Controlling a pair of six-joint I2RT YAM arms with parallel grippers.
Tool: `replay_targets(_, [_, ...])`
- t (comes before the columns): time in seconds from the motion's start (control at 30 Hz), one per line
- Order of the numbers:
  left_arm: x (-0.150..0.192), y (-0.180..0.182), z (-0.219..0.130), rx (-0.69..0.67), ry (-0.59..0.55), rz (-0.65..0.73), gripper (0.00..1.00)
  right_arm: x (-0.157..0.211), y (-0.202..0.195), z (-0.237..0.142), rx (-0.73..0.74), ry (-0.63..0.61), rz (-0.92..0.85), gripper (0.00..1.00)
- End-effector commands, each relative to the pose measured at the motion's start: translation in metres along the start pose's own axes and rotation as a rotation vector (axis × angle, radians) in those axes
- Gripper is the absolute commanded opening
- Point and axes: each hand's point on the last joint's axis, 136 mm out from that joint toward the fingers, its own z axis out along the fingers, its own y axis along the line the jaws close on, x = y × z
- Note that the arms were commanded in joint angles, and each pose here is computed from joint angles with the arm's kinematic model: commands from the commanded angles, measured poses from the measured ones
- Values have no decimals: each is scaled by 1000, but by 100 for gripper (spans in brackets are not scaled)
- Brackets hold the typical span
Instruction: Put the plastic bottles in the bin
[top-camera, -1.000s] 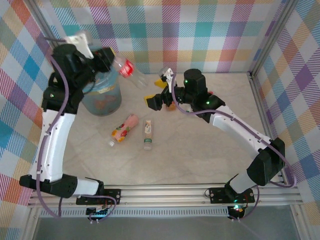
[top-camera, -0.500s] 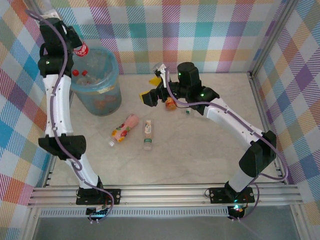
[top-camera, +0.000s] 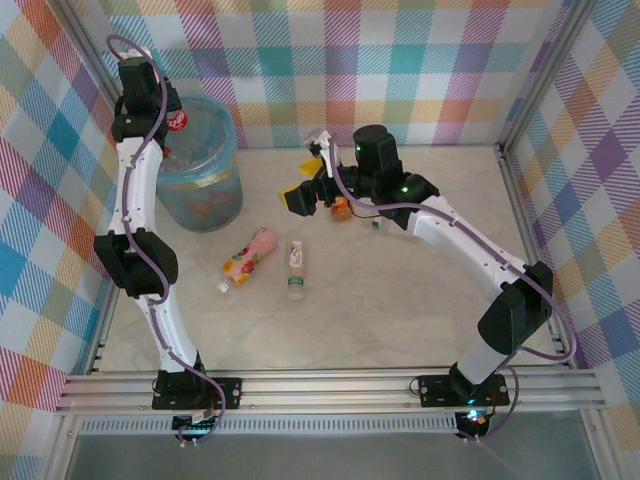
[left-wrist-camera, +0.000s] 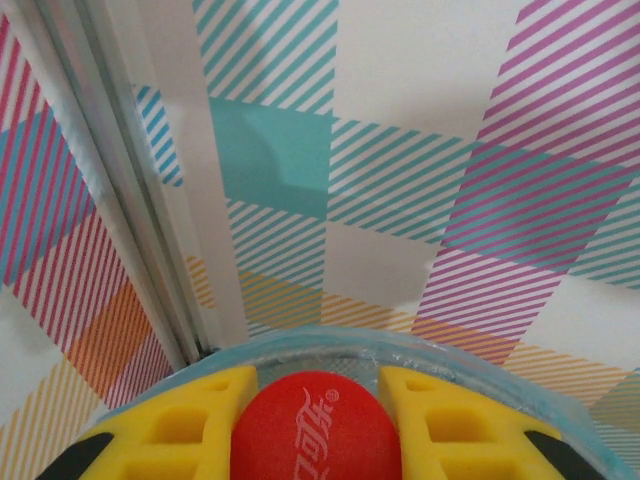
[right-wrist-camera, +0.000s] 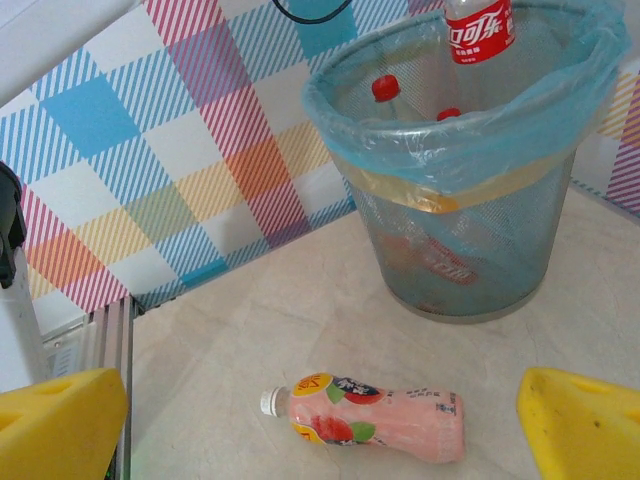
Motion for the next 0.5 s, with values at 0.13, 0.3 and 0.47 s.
replay_targets(0.13, [70,18,28,-29,170,14,0,12,2,7,-35,37,26,100])
replay_targets(0.3, [100,17,34,7,260,-5,0,17,-1,15,-49,55,51,100])
replay_targets(0.47, [128,11,42,49,329,11,0,22,-3,20,-59,76,90,100])
